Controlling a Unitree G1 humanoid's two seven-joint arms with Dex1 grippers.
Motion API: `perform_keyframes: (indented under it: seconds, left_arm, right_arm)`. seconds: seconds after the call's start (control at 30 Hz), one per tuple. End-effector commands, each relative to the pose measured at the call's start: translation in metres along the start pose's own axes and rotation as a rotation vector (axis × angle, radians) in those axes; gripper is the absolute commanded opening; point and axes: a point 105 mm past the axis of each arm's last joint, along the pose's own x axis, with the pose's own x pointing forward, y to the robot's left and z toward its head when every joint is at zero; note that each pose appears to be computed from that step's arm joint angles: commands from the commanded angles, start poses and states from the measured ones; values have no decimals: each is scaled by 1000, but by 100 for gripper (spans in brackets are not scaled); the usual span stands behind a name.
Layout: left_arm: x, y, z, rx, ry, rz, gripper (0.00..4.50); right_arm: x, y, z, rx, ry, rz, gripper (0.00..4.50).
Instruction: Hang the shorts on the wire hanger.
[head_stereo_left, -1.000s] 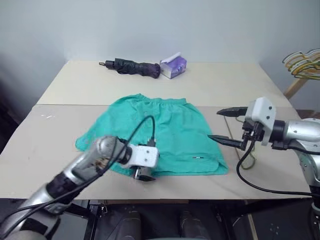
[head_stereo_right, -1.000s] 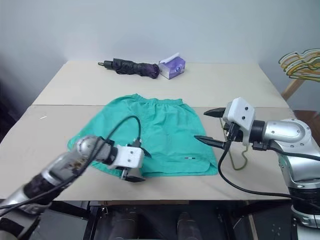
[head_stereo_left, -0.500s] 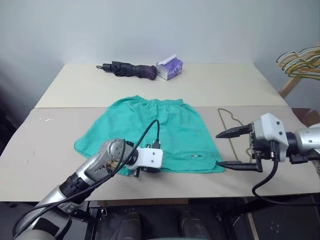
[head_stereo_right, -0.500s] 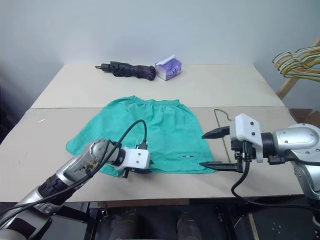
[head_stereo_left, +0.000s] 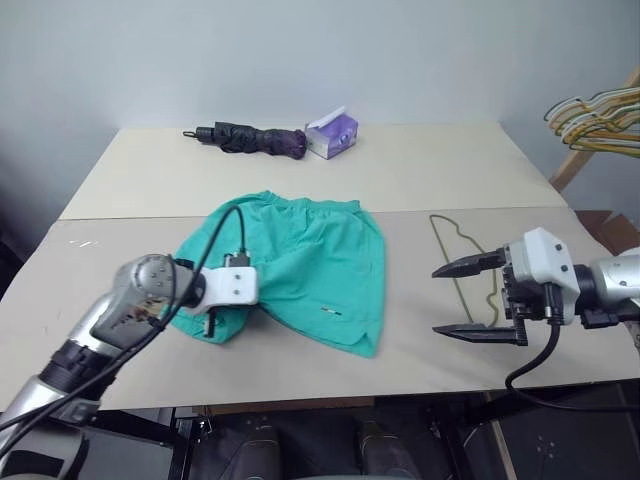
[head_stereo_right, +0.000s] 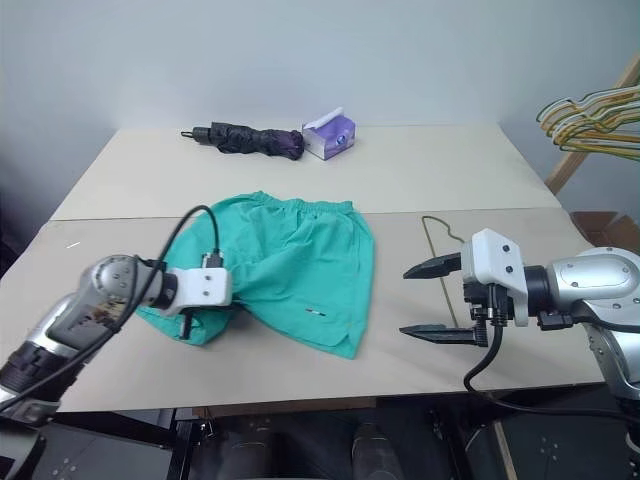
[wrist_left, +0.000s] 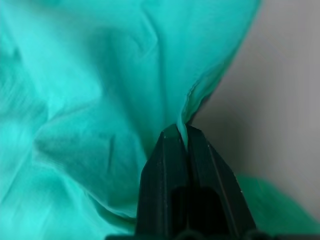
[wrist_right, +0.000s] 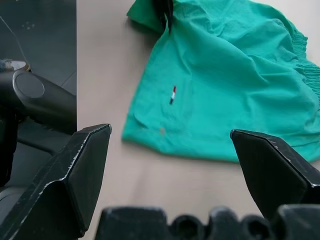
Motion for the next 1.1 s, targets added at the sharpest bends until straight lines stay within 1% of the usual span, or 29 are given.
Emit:
perform_keyframes:
  seconds: [0.03,0.1,0.17,0.23,0.37,0.47,0.53,0.57,0.6,0.63,0.67,0.73,0.8,0.87,0.93,1.0,1.1]
  left_arm:
    - [-22,30,-30,-16,93,170,3]
    - [-26,45,-45,-51,139,256,3]
    - [-27,65,-57,-80,168,388,46]
    - [-28,70,-59,-72,165,409,94]
    - [-38,57,-34,-20,33,269,225]
    - [-57,42,-17,32,-36,164,327]
    - [-72,35,-3,50,-87,112,387]
    - [-79,33,7,51,-133,96,424]
    - [-85,32,16,45,-178,85,447]
    - [-88,31,22,39,-206,80,447]
    - [-91,30,34,26,-262,83,447]
    - [-94,19,60,-45,-379,28,447]
    - [-84,2,82,-135,-466,-45,447]
    - [-66,-14,95,-232,-484,-97,447]
    - [-53,-31,100,-244,-457,-145,447]
    - [-33,-49,98,-214,-360,-176,447]
    - [-8,-61,88,-203,-210,-157,447]
  right_arm:
    - [1,-1,7,-45,-20,4,450]
    - [2,-2,7,-46,-24,6,450]
    - [5,-2,8,-50,-31,14,450]
    - [5,-2,9,-53,-34,20,450]
    - [4,-3,10,-56,-30,28,450]
    - [3,-2,11,-57,-28,30,450]
    - [4,-2,12,-59,-33,32,450]
    - [4,-3,13,-59,-39,33,450]
    - [5,-3,14,-59,-45,34,450]
    - [5,-3,14,-58,-48,35,450]
    - [6,-3,15,-63,-57,37,450]
    - [7,-4,17,-70,-85,32,450]
    - [8,-5,25,-87,-153,32,450]
    - [7,-6,35,-103,-240,25,450]
    - [7,-8,40,-113,-277,23,450]
    - [6,-7,42,-120,-279,40,450]
    - [5,-6,41,-123,-266,59,450]
